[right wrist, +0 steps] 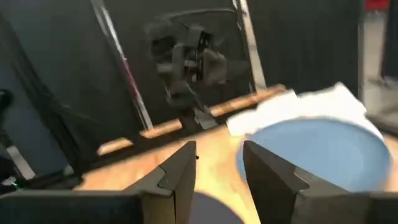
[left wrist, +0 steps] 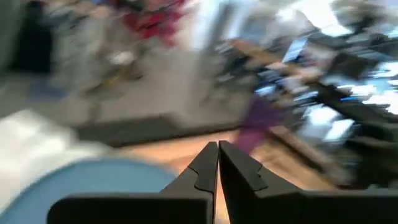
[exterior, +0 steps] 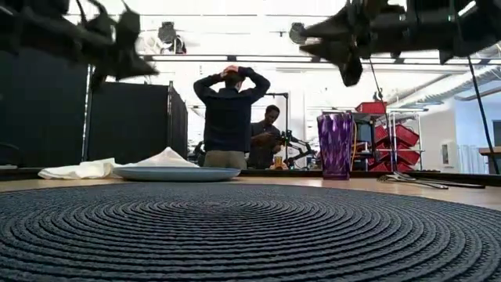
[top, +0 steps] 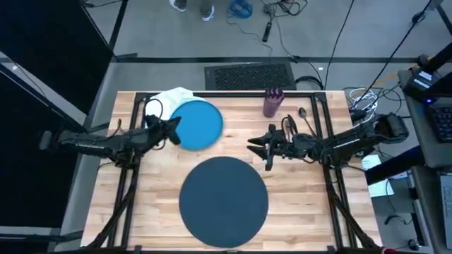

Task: Set table place
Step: Put the plate on the place mat

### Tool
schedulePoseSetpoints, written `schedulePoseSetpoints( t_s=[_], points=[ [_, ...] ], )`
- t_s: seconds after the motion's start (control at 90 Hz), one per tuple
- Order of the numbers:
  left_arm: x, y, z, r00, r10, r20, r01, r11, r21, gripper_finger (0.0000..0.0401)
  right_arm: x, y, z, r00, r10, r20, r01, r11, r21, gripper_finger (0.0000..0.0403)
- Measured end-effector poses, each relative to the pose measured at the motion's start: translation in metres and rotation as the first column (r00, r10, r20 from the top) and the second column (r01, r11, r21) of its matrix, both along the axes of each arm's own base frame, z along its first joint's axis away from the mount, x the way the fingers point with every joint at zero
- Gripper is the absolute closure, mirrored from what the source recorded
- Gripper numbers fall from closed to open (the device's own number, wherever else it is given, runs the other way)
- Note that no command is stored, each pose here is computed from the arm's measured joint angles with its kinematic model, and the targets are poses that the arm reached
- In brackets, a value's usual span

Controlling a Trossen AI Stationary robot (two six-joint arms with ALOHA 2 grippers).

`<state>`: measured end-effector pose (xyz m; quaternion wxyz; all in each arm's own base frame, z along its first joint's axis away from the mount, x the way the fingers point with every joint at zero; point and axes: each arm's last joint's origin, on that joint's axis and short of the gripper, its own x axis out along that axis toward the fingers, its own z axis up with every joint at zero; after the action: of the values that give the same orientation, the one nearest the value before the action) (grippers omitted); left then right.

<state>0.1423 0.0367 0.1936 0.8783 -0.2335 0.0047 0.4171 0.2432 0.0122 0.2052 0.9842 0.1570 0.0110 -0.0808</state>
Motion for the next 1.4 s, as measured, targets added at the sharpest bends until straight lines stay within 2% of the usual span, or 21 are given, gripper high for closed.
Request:
schedulePoseSetpoints(
  t_s=[0.122,0.311,0.411,0.656,0.744,0.856,1.033,1.4],
  points=[
    [-0.01,0.017,-0.017,0.993,0.076,-0.089,-0.088,0.985,-0.145,0.0401,0.0,0.002,-0.005,0.999,0.007,-0.043,-0.005,0.998,0.061,0.0284],
    [-0.019,0.035,-0.02,0.989,0.116,-0.086,-0.133,0.964,-0.229,0.0401,-0.001,0.016,0.0,0.998,0.068,0.02,-0.069,0.992,0.107,0.0284],
    [-0.02,0.042,-0.024,0.991,0.092,-0.1,-0.116,0.955,-0.273,0.0401,-0.003,0.027,0.004,0.993,0.109,0.051,-0.114,0.988,0.103,0.0284],
    [-0.026,0.052,-0.037,0.969,0.114,-0.218,-0.183,0.928,-0.325,0.0392,-0.006,0.045,0.006,0.982,0.174,0.075,-0.183,0.975,0.129,0.0284],
    [-0.027,0.05,-0.043,0.961,0.083,-0.263,-0.179,0.915,-0.363,0.0374,-0.008,0.05,0.006,0.977,0.197,0.076,-0.206,0.969,0.135,0.0281],
    [-0.026,0.049,-0.045,0.966,0.026,-0.257,-0.131,0.906,-0.403,0.0342,-0.009,0.055,0.005,0.974,0.215,0.077,-0.224,0.965,0.138,0.027],
    [-0.026,0.049,-0.045,0.964,0.033,-0.262,-0.14,0.906,-0.399,0.0306,-0.01,0.058,0.006,0.977,0.199,0.078,-0.209,0.968,0.143,0.0251],
    [-0.034,0.044,-0.054,0.923,0.028,-0.384,-0.208,0.876,-0.435,0.0301,-0.01,0.058,0.006,0.977,0.197,0.079,-0.208,0.965,0.159,0.0241]
  ],
)
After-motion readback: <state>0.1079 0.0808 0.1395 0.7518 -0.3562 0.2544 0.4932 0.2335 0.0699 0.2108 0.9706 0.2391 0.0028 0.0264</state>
